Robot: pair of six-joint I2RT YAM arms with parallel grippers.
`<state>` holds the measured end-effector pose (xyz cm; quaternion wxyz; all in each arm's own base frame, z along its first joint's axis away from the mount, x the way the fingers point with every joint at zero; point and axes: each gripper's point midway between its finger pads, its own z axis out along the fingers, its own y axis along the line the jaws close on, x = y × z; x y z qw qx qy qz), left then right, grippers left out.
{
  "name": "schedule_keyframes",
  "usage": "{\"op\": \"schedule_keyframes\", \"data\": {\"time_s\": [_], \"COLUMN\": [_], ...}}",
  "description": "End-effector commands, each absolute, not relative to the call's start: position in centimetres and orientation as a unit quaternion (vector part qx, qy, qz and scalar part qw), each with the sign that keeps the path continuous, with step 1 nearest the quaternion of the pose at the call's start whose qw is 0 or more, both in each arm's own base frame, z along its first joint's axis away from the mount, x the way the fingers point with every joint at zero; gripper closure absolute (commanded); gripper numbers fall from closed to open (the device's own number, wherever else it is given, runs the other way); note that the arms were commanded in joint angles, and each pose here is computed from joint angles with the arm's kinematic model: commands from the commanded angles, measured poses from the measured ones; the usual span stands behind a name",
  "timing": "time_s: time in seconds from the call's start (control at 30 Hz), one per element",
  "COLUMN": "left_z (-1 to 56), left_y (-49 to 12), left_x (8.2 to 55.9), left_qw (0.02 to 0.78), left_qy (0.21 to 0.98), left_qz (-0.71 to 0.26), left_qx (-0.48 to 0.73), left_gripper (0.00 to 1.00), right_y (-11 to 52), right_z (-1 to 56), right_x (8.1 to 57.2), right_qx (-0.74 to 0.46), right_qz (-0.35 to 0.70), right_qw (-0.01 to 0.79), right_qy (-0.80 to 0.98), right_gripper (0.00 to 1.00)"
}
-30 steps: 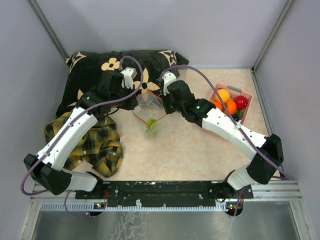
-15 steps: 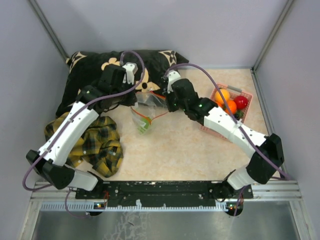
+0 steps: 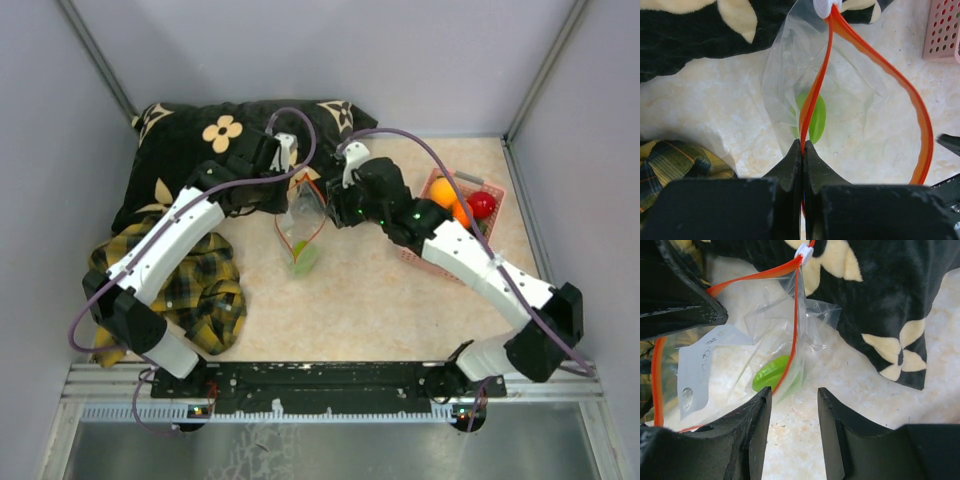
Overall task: Place the food in the zip-top bag and seal the zipper
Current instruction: Pick up the fake fruit from the bin.
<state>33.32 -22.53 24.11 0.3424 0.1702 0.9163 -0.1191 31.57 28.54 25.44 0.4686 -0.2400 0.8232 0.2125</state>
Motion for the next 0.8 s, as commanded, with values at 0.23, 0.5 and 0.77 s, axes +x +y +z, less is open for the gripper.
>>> {"op": "schedule_keyframes", "data": {"time_s": [0.23,0.5,0.77], "left_z": [25.6,25.5,25.6], "left_y": [-23.2,-23.3,-23.2], "left_x": [33.6,33.5,33.5], "left_qw": [0.356,0.357,0.360], "left_qy": [0.908,0.907,0.905], "left_qz": [-0.128,-0.133,-0.133], "left_qx": [0.178,0.181,0.181], "left_gripper": [1.00,1.00,1.00], "right_y": [21.4,13.0,9.2], "right_z": [28.3,21.2,15.9], "right_x": [31.2,33.6,34.3], "right_qx": [-0.179,-0.077,-0.009], "right_qz": [0.186,0.127,0.119], "right_qw": [0.506,0.450,0.409], "right_qy": [0.823,0.881,0.905], "right_gripper": [0.49,0.49,0.49]}}
